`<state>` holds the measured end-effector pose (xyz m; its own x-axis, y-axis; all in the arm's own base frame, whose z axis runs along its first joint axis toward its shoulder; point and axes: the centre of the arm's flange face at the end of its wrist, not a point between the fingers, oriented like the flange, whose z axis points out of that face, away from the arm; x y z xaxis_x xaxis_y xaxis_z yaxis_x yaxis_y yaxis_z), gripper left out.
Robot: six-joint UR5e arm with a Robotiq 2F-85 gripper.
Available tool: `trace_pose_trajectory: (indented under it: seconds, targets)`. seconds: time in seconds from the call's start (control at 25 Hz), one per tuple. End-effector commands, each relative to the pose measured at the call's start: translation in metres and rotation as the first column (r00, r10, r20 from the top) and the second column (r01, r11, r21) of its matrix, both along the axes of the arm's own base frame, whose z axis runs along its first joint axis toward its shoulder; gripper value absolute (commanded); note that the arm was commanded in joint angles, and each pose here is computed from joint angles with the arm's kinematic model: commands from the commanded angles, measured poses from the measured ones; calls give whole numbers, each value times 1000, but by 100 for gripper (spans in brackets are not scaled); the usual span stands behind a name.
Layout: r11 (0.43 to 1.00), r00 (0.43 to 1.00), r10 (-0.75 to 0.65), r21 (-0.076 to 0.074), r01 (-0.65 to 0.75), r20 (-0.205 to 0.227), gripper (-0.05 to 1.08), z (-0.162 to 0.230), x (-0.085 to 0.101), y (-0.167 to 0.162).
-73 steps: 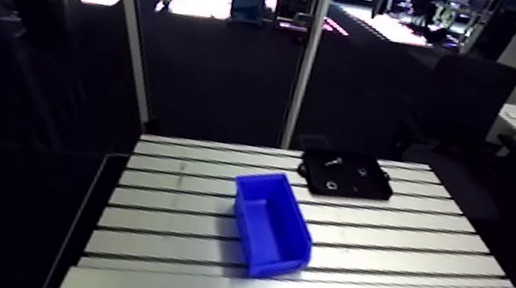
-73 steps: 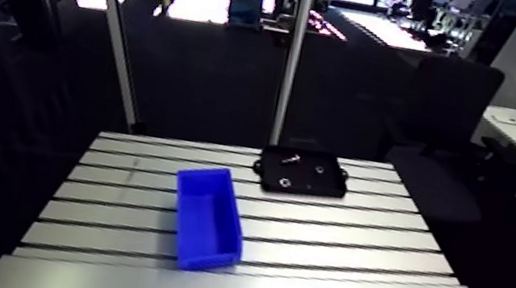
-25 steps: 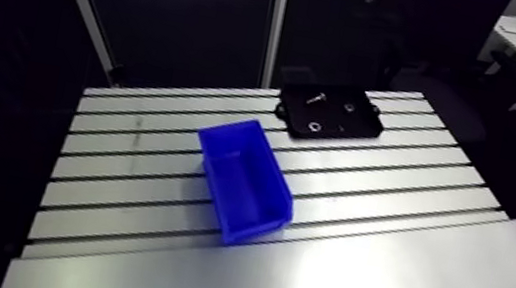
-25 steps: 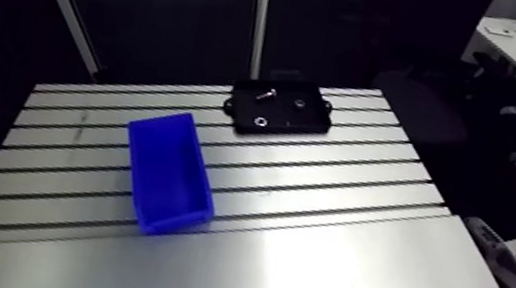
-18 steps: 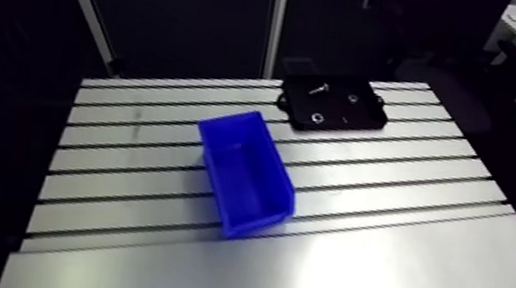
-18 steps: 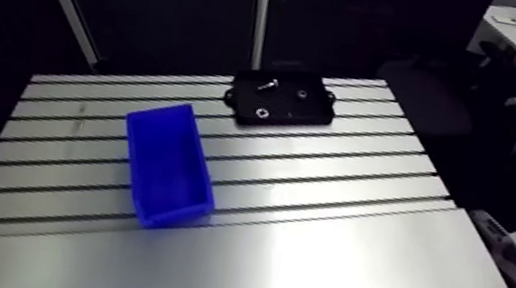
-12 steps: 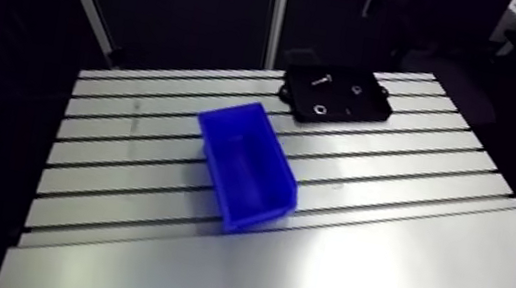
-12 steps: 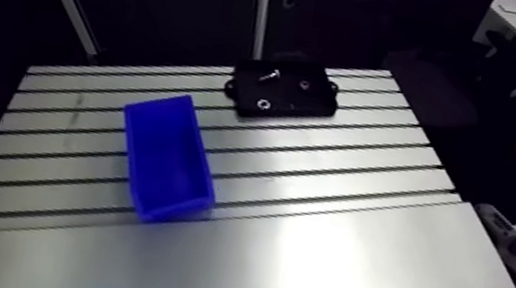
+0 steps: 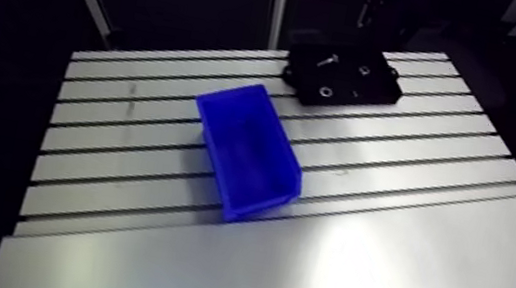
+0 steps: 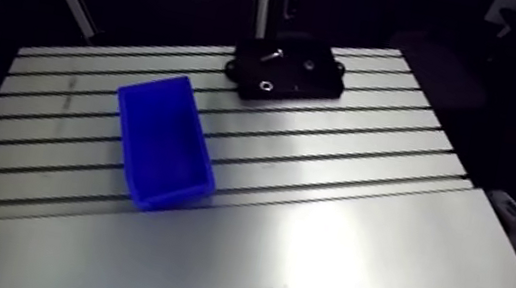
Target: Pick up the M10 bolt from the tray and put it into the blue bin.
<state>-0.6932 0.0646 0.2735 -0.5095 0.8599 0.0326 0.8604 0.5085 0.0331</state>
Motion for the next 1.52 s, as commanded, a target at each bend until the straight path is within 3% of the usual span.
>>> trace_pose_trajectory:
  seconds: [0.04,0.4,1.52]
  targets:
    - [1000,1000,-15,3,15,-10,24,-19,-1,6]
    - [999,999,-35,3,35,-3,31,-38,-1,20]
    - [995,995,-95,-5,95,33,38,-91,-2,18]
